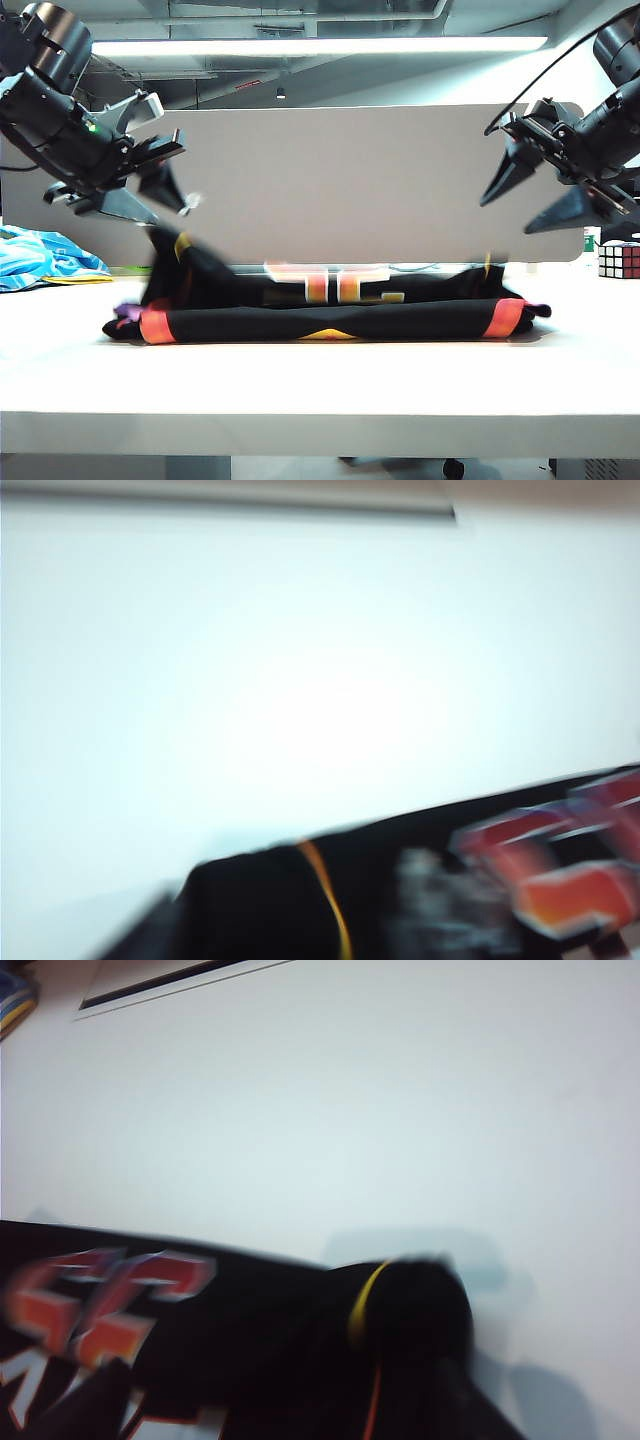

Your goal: Fold the bottom side of the basketball jersey horizontally towards the center, about one-third of the way, and then fold the bottom of the basketball jersey up towards the top, creating a neat rectangle.

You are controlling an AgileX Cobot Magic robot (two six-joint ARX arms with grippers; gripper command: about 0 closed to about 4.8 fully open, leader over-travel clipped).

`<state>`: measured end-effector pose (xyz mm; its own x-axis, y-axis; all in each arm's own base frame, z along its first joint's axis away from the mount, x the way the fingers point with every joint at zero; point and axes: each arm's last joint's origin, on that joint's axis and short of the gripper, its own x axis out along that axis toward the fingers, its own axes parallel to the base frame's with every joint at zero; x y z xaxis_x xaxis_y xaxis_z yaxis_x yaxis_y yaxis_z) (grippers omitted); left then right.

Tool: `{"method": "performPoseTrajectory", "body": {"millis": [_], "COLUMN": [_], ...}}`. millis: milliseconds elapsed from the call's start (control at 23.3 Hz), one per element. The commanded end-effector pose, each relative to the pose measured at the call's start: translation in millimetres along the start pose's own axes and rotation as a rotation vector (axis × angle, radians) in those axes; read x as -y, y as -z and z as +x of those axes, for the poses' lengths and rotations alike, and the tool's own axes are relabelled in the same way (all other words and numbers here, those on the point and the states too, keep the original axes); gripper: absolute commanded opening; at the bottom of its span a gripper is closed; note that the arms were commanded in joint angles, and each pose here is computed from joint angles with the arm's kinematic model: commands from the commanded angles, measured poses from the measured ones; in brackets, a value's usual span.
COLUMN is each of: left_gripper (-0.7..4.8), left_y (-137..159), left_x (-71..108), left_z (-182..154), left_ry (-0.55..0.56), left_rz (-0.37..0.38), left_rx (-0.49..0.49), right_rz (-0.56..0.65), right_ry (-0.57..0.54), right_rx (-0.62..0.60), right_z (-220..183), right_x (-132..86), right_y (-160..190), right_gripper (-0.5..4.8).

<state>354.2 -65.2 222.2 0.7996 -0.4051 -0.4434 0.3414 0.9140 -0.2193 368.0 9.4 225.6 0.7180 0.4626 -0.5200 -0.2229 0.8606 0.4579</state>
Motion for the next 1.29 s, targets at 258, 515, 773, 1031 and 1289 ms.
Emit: {"method": "performPoseTrajectory", "body": {"millis": [258,515,773,1031,1289], "left_gripper": [3.29,0.84,-0.06,-0.06,-0.06], "left_y": [-30.1,-42.0,-18.5,42.1,101.6], "left_x": [9.0,33.3,52.5,57.8,53.1], "left_z": [-35.1,-92.0,-170.2,-216.3,-228.4], "left_ry": [0.002,0.210,0.133,0.068,0.014], "left_rz": [0.056,0.168,0.162,0.175,0.136], "left_rx": [0.122,0.133,0.201,0.285,0.392], "right_rz": [-0.056,-0.244,-0.402,-0.485,-0.400], "right_ry": [-0.115,-0.122,-0.070,-0.007,0.149], "right_rx": [0.081,0.047,0.225,0.362,0.461], "right_z": [-50.9,-111.8,-193.3,-230.6,-233.5], "right_x": [-15.7,-52.0,-90.5,-96.3,-80.7], "right_y": [-28.8,-20.0,25.4,99.6,158.3], "right_gripper": [3.44,1.03,-0.06,-0.06,-0.06]}}
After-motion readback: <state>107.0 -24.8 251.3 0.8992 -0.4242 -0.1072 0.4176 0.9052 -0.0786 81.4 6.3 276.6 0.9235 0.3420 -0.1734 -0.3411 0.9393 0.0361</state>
